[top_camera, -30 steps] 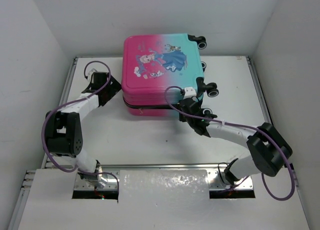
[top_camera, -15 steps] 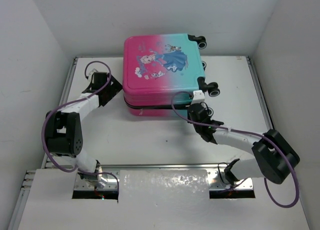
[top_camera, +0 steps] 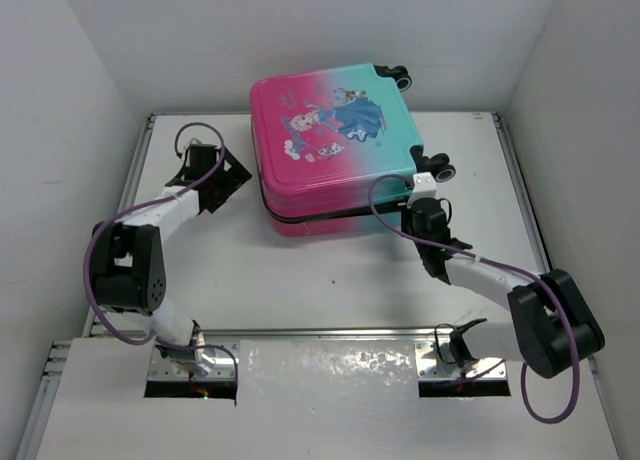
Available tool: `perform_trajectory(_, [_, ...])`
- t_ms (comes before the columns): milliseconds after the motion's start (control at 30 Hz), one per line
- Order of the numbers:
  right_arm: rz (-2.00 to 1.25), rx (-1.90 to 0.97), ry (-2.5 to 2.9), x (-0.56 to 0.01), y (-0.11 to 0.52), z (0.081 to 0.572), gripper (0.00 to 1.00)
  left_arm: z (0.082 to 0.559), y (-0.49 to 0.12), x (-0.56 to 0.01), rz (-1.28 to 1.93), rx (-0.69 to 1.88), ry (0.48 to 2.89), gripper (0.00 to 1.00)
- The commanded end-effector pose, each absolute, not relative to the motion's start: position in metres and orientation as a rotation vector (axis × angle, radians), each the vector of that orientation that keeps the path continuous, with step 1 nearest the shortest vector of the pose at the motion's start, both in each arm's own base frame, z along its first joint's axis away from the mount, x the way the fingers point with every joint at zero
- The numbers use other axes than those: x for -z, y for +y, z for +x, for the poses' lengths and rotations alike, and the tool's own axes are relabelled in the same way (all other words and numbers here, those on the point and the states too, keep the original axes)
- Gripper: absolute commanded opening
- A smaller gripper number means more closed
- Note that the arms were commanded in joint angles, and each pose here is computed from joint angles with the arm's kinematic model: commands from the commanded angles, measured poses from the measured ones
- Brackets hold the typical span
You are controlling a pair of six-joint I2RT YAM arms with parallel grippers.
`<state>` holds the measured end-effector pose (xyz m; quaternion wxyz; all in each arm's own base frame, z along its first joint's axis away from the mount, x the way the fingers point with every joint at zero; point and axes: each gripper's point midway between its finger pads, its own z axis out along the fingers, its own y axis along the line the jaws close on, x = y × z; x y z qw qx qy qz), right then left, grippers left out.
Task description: Pack the luggage
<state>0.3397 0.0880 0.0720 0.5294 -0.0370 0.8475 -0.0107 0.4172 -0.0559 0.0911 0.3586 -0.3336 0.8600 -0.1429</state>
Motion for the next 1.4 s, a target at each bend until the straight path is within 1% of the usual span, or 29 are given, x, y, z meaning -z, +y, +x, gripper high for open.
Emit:
perform_trajectory(0, [-0.15,-0.032,1.888,-0.11,0.095,0.369,0.0,0.42,-0.058,-0.124,-0.849,0.402,2.146,1.0])
perform_trajectory(67, [-0.236,-0.112,1.925,-0.104,0.113,0.368,0.0,0.407,-0.054,-0.13,-0.874,0.395,2.114,1.0])
perform_trajectory(100, [-0.244,-0.122,1.922,-0.108,0.116,0.373,0.0,0.402,-0.049,-0.154,-0.876,0.41,2.039,1.0])
perform_trajectory(133, [-0.246,-0.125,1.934,-0.106,0.117,0.373,0.0,0.394,-0.049,-0.15,-0.874,0.413,2.032,1.0])
perform_trajectory(167, [-0.242,-0.133,1.938,-0.105,0.118,0.372,0.0,0.391,-0.051,-0.162,-0.853,0.443,1.996,1.0])
perform_trajectory(233, [-0.235,-0.154,1.935,-0.105,0.12,0.37,0.0,0.393,-0.053,-0.166,-0.813,0.461,1.991,1.0])
perform_trajectory(267, [-0.243,-0.182,1.925,-0.106,0.125,0.37,0.0,0.397,-0.053,-0.157,-0.811,0.451,2.019,0.99])
perform_trajectory(333, [-0.247,-0.206,1.925,-0.107,0.128,0.369,0.0,0.41,-0.063,-0.159,-0.753,0.558,2.04,0.92])
perform_trajectory(367, [-0.25,-0.219,1.927,-0.107,0.13,0.369,0.0,0.418,-0.065,-0.143,-0.755,0.586,2.077,0.9])
perform_trajectory(400, [-0.263,-0.238,1.927,-0.108,0.133,0.368,0.0,0.424,-0.068,-0.143,-0.724,0.654,2.084,0.83])
perform_trajectory(433, [-0.266,-0.249,1.925,-0.109,0.135,0.368,0.0,0.436,-0.068,-0.149,-0.704,0.682,2.06,0.8])
perform_trajectory(467, [-0.275,-0.26,1.93,-0.108,0.137,0.366,0.0,0.443,-0.07,-0.134,-0.695,0.703,2.089,0.76])
perform_trajectory(500, [-0.291,-0.28,1.929,-0.108,0.141,0.366,0.0,0.45,-0.062,-0.134,-0.691,0.737,2.071,0.71])
perform_trajectory(533, [-0.298,-0.282,1.931,-0.108,0.141,0.365,0.0,0.457,-0.061,-0.134,-0.681,0.76,2.065,0.69])
perform_trajectory(567, [-0.305,-0.289,1.938,-0.108,0.143,0.364,0.0,0.462,-0.063,-0.122,-0.666,0.813,2.081,0.65])
perform_trajectory(667, [-0.31,-0.301,1.946,-0.106,0.144,0.363,0.0,0.476,-0.075,-0.116,-0.603,0.941,2.056,0.61])
perform_trajectory(733, [-0.331,-0.334,1.953,-0.104,0.15,0.36,0.0,0.483,-0.085,-0.119,-0.547,1.024,2.024,0.61])
perform_trajectory(767, [-0.328,-0.339,1.957,-0.102,0.15,0.36,0.0,0.486,-0.089,-0.109,-0.546,1.071,2.032,0.61])
perform_trajectory(800, [-0.324,-0.345,1.96,-0.101,0.151,0.36,0.0,0.49,-0.095,-0.116,-0.511,1.115,2.008,0.61])
perform_trajectory(1000, [-0.33,-0.395,1.982,-0.089,0.159,0.36,0.0,0.496,-0.103,-0.112,-0.474,1.158,1.989,0.62])
perform_trajectory(1100, [-0.33,-0.408,1.992,-0.084,0.161,0.36,0.0,0.498,-0.104,-0.114,-0.463,1.171,1.974,0.6])
perform_trajectory(1200, [-0.332,-0.414,1.994,-0.082,0.162,0.361,0.0,0.5,-0.115,-0.104,-0.441,1.183,2.015,0.52])
perform_trajectory(1233, [-0.332,-0.415,1.991,-0.083,0.163,0.361,0.0,0.5,-0.117,-0.094,-0.447,1.175,2.046,0.49])
perform_trajectory(1267, [-0.333,-0.416,1.989,-0.084,0.163,0.36,0.0,0.504,-0.121,-0.086,-0.444,1.146,2.088,0.43])
perform_trajectory(1300, [-0.334,-0.418,1.986,-0.085,0.163,0.36,0.0,0.502,-0.121,-0.067,-0.471,1.107,2.148,0.42])
perform_trajectory(1333, [-0.335,-0.42,1.981,-0.086,0.164,0.36,0.0,0.505,-0.121,-0.067,-0.469,1.106,2.146,0.42])
perform_trajectory(1367, [-0.334,-0.421,1.98,-0.087,0.163,0.36,0.0,0.507,-0.117,-0.059,-0.501,1.071,2.171,0.39])
